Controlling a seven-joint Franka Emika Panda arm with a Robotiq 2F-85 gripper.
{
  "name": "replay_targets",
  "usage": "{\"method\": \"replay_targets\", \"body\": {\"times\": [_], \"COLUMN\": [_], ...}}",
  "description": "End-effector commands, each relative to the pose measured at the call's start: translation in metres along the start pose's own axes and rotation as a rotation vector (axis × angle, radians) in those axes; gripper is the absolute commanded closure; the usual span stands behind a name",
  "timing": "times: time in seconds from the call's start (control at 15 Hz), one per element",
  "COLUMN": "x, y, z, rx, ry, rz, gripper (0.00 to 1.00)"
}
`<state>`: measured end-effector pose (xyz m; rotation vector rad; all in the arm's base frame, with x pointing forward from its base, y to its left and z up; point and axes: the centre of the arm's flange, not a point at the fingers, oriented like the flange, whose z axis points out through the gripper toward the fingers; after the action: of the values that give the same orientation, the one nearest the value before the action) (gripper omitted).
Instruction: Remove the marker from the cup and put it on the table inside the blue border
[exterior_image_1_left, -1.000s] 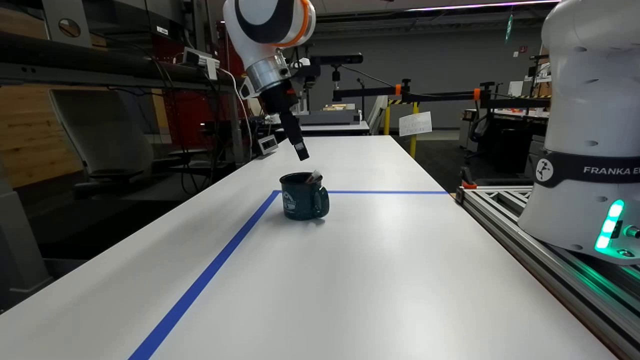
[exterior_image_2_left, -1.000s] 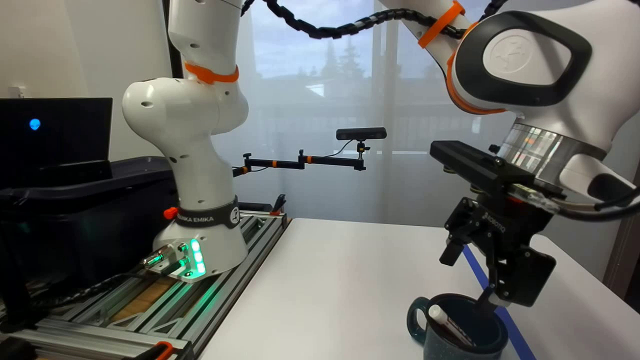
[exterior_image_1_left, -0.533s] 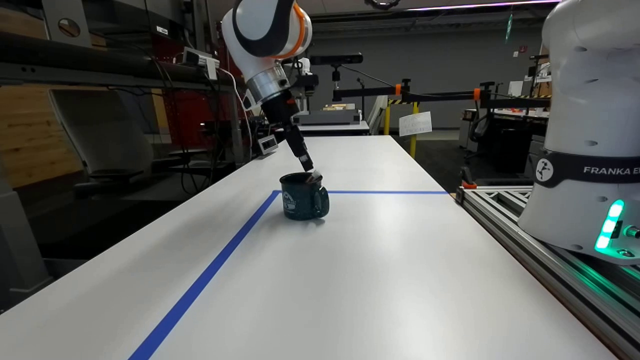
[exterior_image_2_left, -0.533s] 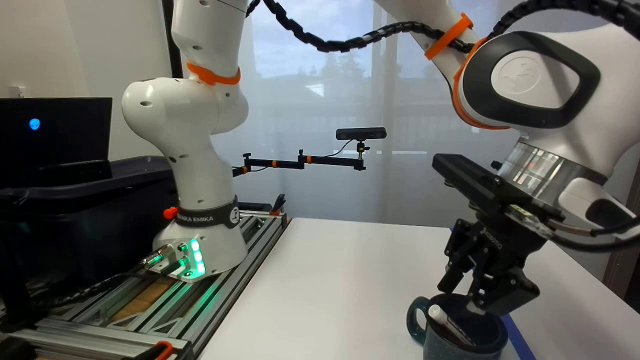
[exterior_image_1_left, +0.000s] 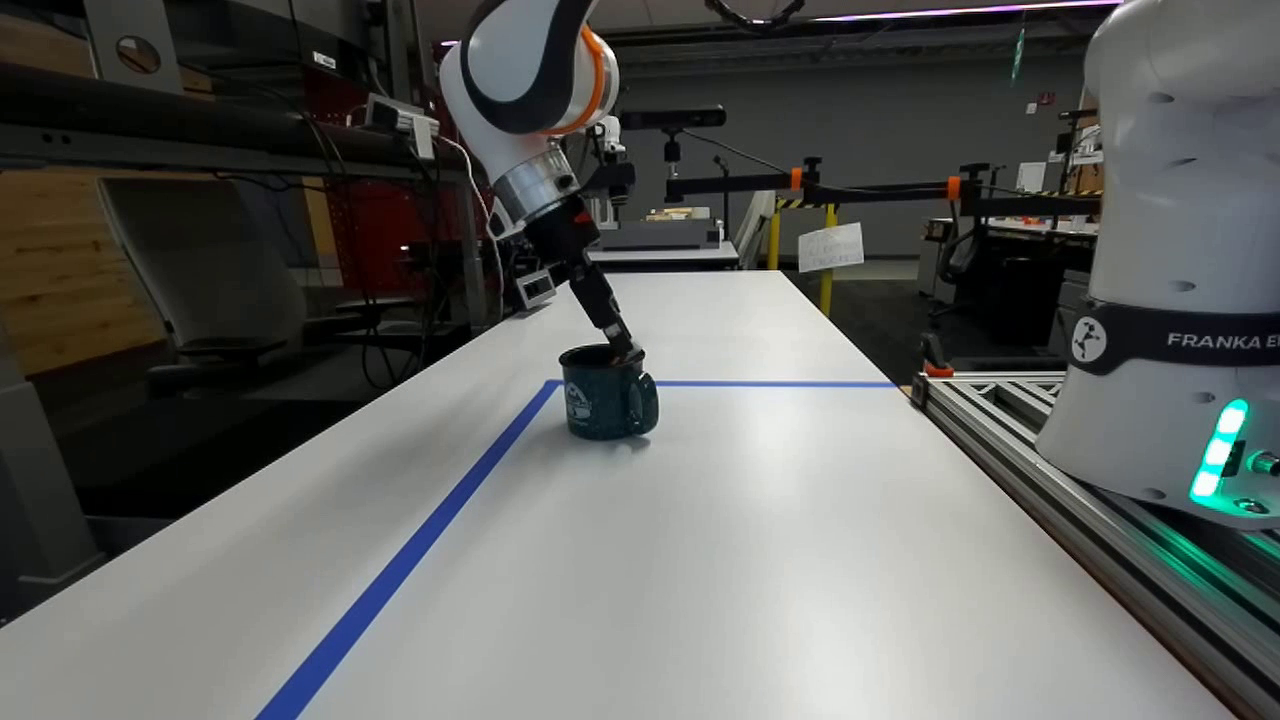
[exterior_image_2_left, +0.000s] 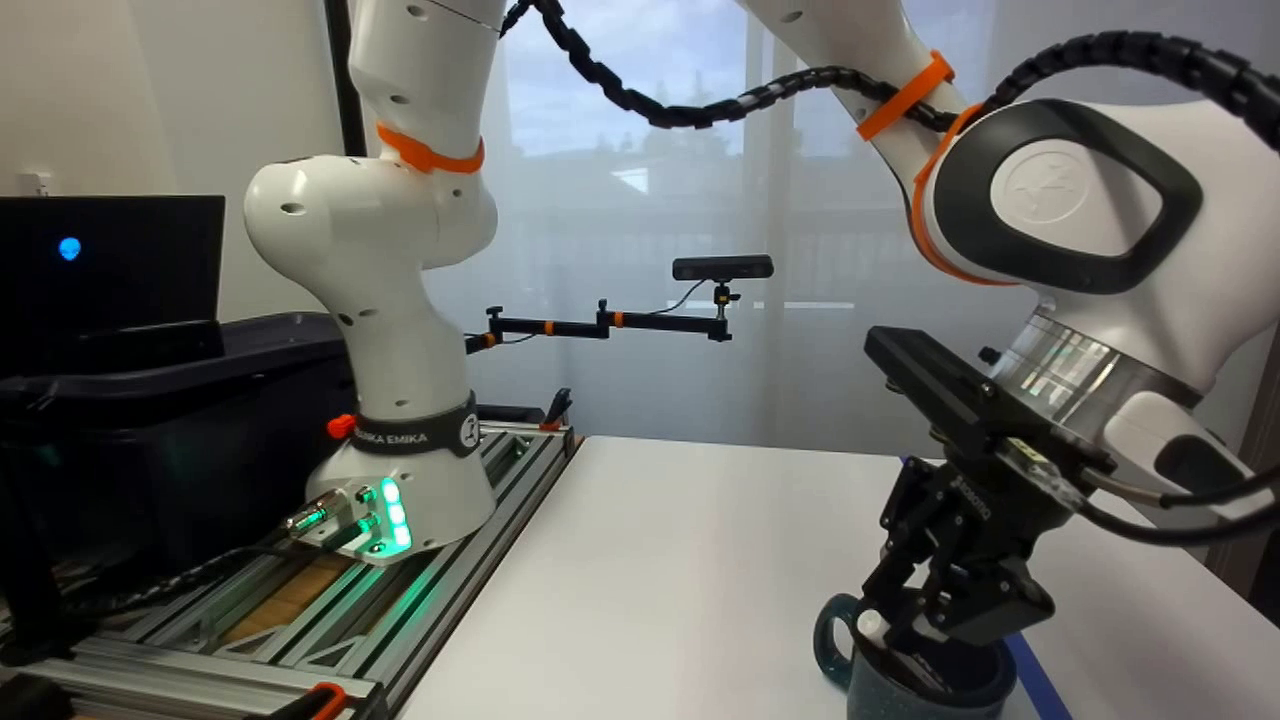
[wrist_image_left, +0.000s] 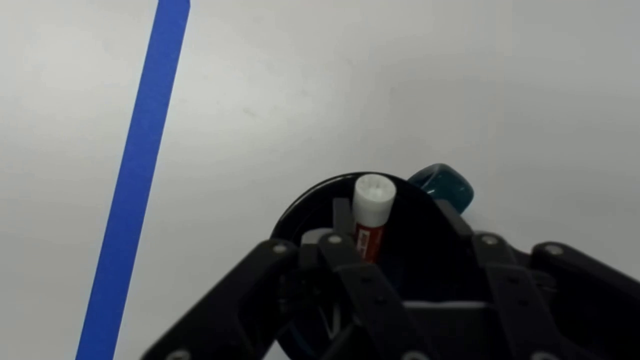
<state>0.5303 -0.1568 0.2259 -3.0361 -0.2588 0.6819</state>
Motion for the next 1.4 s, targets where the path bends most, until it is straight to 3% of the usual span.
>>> {"method": "replay_targets", "body": {"times": [0.0,0.07,0.13,0.4,0.47,0.73,1.0,1.2,1.33], "x": [0.005,0.006,0.006,0.001,0.000,-0.026,-0.069,-0.100,-0.106], "y": [0.002,0.002,0.002,0.006,0.007,-0.002,-0.034,-0.068,-0.093], "z": [0.000,0.002,0.002,-0.002,-0.004,-0.027,-0.054,-0.069,-0.072], "rx": [0.010,0.010,0.012,0.010,0.013,0.023,0.000,-0.087,-0.194], "ry": [-0.029,-0.032,-0.033,-0.025,-0.021,-0.015,-0.022,0.004,0.049], "rz": [0.022,0.027,0.028,0.038,0.038,0.030,-0.013,-0.002,0.014], "gripper": [0.55,0.58,0.78,1.00,0.95,0.95,0.95,0.95,0.95]}}
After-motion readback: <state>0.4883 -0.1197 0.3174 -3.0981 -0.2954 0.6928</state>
